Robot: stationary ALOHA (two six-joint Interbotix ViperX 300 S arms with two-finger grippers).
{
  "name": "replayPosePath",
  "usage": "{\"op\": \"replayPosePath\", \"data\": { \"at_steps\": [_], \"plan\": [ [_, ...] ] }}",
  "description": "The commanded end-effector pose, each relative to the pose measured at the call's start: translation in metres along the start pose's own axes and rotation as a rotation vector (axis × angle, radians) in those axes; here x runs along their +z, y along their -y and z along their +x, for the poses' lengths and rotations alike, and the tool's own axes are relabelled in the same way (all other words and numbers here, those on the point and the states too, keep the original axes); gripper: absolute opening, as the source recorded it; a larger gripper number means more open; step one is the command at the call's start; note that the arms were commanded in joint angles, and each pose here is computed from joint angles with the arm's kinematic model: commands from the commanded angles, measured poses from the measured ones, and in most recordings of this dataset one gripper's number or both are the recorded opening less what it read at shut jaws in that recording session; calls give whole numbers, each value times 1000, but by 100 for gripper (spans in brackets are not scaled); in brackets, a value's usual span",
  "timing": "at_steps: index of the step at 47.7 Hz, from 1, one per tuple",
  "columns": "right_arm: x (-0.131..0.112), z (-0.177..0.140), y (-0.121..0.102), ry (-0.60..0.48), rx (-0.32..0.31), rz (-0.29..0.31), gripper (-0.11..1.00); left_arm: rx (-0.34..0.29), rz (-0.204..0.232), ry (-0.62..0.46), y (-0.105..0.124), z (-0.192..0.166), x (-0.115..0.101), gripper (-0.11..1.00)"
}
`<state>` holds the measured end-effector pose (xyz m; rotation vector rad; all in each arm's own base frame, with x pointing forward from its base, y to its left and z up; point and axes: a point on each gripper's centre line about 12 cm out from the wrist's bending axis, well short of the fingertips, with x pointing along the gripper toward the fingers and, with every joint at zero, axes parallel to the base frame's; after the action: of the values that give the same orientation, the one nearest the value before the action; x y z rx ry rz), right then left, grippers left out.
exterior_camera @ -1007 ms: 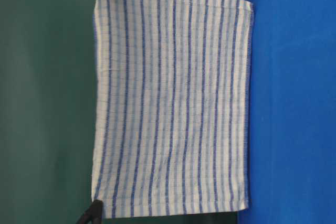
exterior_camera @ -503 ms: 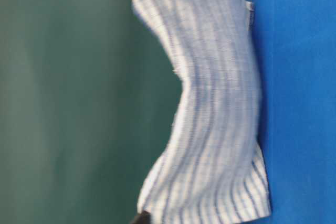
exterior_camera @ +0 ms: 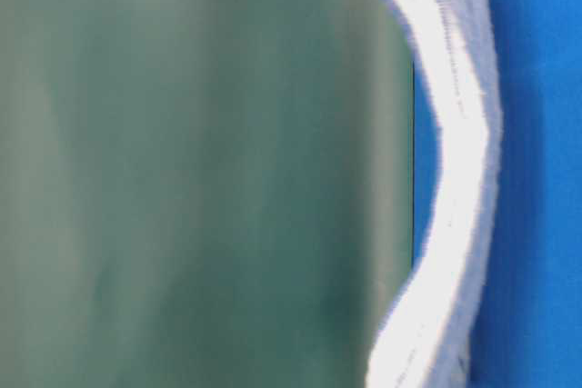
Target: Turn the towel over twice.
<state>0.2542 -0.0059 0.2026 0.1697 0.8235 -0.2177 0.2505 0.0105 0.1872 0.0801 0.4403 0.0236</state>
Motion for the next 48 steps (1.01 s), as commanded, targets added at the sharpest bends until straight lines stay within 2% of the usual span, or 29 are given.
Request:
{"op": "replayPosePath", "data": {
  "at_steps": [1, 11, 27, 37, 48],
  "plan": [
    [1, 3, -12, 7, 38, -6, 8, -35, 10, -3, 10, 1, -1, 2],
    [-10, 18, -39, -36, 102, -10, 8, -107, 46, -66, 30, 7, -16, 2],
    [-25, 44, -47, -98, 112, -4, 8, -120, 55, -148, 34, 18, -33, 2],
    [-35, 58, -54, -112, 147, -19, 8, -144, 71, -199, 42, 25, -44, 3],
    [-46, 67, -62, -136, 172, -35, 8, -164, 87, -256, 49, 33, -57, 18]
  ]
}}
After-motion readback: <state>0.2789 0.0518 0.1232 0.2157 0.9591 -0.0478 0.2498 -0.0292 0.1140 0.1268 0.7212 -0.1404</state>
